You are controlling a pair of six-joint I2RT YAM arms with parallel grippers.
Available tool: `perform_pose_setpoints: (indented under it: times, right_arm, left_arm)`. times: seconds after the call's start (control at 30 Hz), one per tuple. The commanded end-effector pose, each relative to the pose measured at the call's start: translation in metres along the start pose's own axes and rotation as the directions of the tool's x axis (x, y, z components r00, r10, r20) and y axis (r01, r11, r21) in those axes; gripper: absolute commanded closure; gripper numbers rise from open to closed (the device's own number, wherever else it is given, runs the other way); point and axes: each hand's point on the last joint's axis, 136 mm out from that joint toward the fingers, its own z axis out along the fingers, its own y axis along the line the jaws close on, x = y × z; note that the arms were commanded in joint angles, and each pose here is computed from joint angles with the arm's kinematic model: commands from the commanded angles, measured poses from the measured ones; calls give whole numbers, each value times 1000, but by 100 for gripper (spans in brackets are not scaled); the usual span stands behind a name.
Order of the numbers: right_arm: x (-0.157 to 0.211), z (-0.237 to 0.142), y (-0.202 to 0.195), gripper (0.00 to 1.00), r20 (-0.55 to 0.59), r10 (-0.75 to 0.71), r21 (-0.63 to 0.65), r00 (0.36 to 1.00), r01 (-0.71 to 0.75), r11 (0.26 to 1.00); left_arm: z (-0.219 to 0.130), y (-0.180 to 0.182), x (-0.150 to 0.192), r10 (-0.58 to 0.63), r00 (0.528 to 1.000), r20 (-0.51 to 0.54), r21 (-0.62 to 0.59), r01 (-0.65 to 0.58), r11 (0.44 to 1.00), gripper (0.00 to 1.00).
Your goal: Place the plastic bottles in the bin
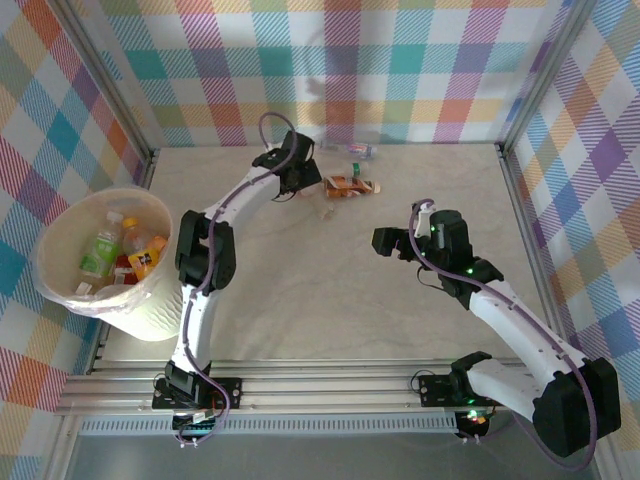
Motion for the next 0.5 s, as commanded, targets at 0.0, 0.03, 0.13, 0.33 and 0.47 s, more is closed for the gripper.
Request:
perform_pose_setpoints:
  times: [0.0,0.03,0.13,0.33,0.47]
  right_arm:
    - [-15,-4,7,0,25,2,-8,1000,-1,1000]
    - [-15,-4,7,0,22,3,-10,1000,-2,1000]
    - [-14,-2,7,0,18,6,-10,1000,-6,1000]
    - [-14,-2,7,0,14,12,-10,1000,-12,1000]
    - [-12,-3,7,0,7,12,-10,1000,-12,1000]
  left_arm:
    - [20,-14,-6,-75,996,-45,97,79,992,5]
    - [27,-14,-5,-80,995,-52,98,85,992,5]
    - [41,-19,-6,-84,994,-72,123,92,988,6]
    - [68,-16,-4,-91,992,-91,90,99,991,11]
    - [85,-6,5,-129,984,-125,67,138,988,12]
